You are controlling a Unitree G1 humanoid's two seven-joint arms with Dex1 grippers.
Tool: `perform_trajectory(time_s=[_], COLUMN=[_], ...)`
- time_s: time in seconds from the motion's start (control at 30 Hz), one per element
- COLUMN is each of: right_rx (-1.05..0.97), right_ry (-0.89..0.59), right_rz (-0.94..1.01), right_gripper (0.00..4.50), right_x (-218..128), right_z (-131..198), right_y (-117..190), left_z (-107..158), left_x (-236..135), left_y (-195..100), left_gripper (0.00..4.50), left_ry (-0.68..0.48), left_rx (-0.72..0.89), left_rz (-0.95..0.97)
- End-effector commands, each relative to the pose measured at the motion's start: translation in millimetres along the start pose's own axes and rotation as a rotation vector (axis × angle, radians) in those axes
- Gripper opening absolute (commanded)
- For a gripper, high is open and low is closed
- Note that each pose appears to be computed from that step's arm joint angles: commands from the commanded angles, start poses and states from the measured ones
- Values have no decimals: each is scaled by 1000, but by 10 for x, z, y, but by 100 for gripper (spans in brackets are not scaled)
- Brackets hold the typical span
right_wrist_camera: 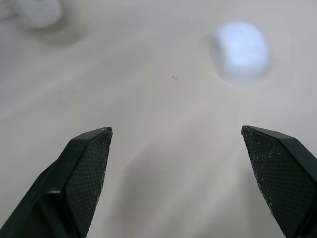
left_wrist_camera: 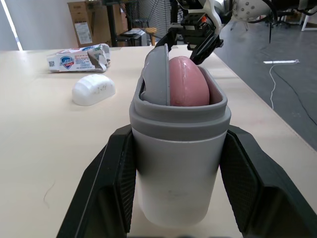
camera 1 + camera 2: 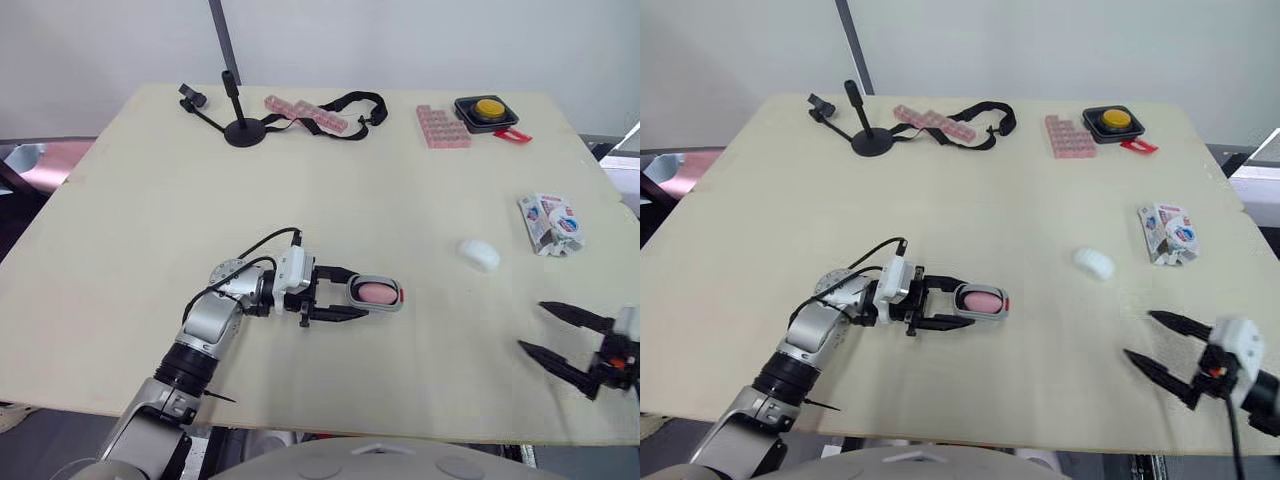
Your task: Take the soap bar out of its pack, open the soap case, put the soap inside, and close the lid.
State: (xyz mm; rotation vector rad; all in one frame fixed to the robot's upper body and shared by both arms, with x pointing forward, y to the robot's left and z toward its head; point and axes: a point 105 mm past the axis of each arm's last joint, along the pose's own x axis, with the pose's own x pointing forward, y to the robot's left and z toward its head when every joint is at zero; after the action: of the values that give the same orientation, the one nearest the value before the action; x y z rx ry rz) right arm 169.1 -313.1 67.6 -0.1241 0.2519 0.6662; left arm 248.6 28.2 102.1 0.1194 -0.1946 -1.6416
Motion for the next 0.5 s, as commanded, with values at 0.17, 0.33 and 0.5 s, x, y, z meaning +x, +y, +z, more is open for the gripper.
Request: perform_trajectory(time_s=[0.17, 0.33, 0.5], right_rx=[18, 31, 35], right_ry=[9, 16, 11], right_rz=[-104, -137, -134], right_gripper=[446, 446, 446], right_x=[-215, -204, 11], right_z=[-42, 16, 341], right_y=[-140, -216, -367], left_z=[62, 63, 73], left_x=[10, 8, 5], left_y=[41, 46, 69], left_gripper=[191, 191, 191], left_ry=[-20, -20, -23], left_rx=[37, 35, 32], left_rz=[30, 33, 42])
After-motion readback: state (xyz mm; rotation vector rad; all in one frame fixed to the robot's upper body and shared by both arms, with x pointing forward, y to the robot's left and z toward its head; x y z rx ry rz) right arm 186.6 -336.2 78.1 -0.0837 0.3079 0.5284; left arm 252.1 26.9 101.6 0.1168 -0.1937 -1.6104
